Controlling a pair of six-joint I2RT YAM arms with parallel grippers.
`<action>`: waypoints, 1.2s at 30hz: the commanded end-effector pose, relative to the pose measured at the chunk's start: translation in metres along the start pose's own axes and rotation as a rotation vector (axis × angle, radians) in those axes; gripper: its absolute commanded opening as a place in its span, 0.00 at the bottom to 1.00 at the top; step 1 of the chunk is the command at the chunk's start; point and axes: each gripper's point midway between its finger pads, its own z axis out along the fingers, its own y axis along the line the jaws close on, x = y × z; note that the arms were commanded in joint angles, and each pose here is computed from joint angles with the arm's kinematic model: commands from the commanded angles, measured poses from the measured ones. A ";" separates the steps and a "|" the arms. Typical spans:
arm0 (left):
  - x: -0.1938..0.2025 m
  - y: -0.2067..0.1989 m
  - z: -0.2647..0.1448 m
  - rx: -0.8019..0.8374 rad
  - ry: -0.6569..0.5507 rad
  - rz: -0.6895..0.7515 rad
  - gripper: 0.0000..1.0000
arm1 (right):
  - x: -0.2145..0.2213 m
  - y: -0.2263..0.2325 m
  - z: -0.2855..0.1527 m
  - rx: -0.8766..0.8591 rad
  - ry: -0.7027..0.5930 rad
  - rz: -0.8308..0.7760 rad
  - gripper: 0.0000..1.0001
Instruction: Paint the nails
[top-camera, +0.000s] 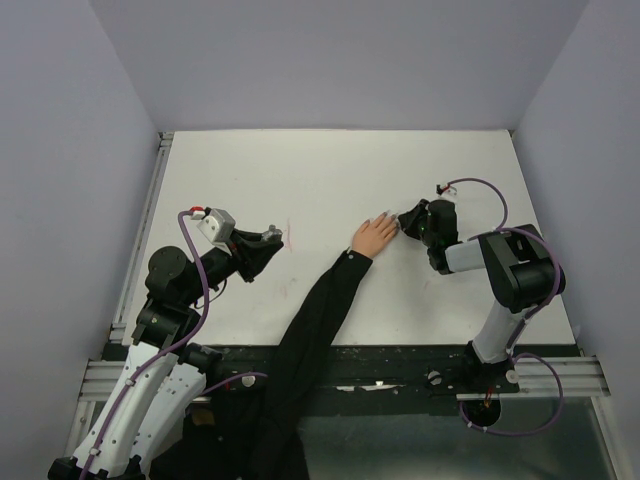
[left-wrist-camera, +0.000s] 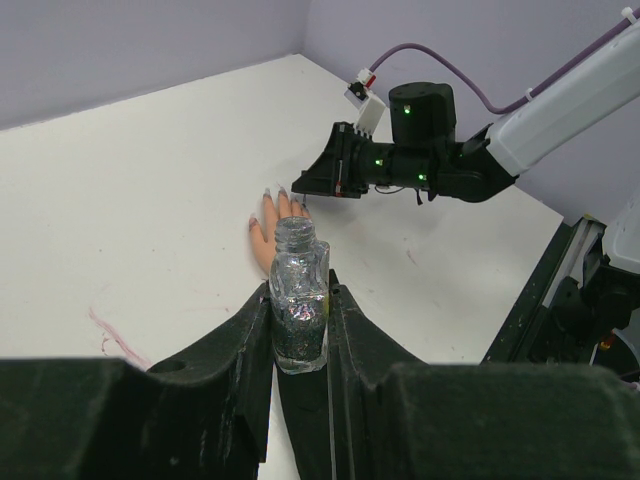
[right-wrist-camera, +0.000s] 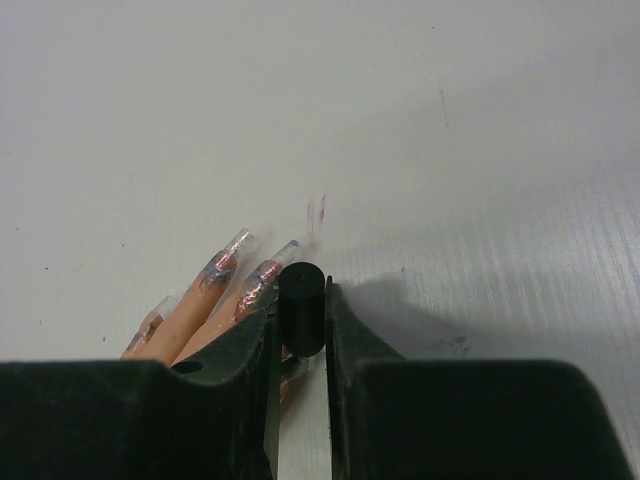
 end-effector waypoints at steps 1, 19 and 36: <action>-0.021 -0.008 -0.001 0.023 -0.052 0.043 0.00 | -0.013 0.001 0.004 0.022 -0.041 -0.006 0.01; -0.021 -0.008 -0.002 0.023 -0.052 0.045 0.00 | -0.019 -0.001 0.006 0.043 -0.066 0.006 0.01; -0.023 -0.009 -0.004 0.021 -0.062 0.051 0.00 | -0.034 0.002 -0.020 -0.013 -0.194 0.037 0.01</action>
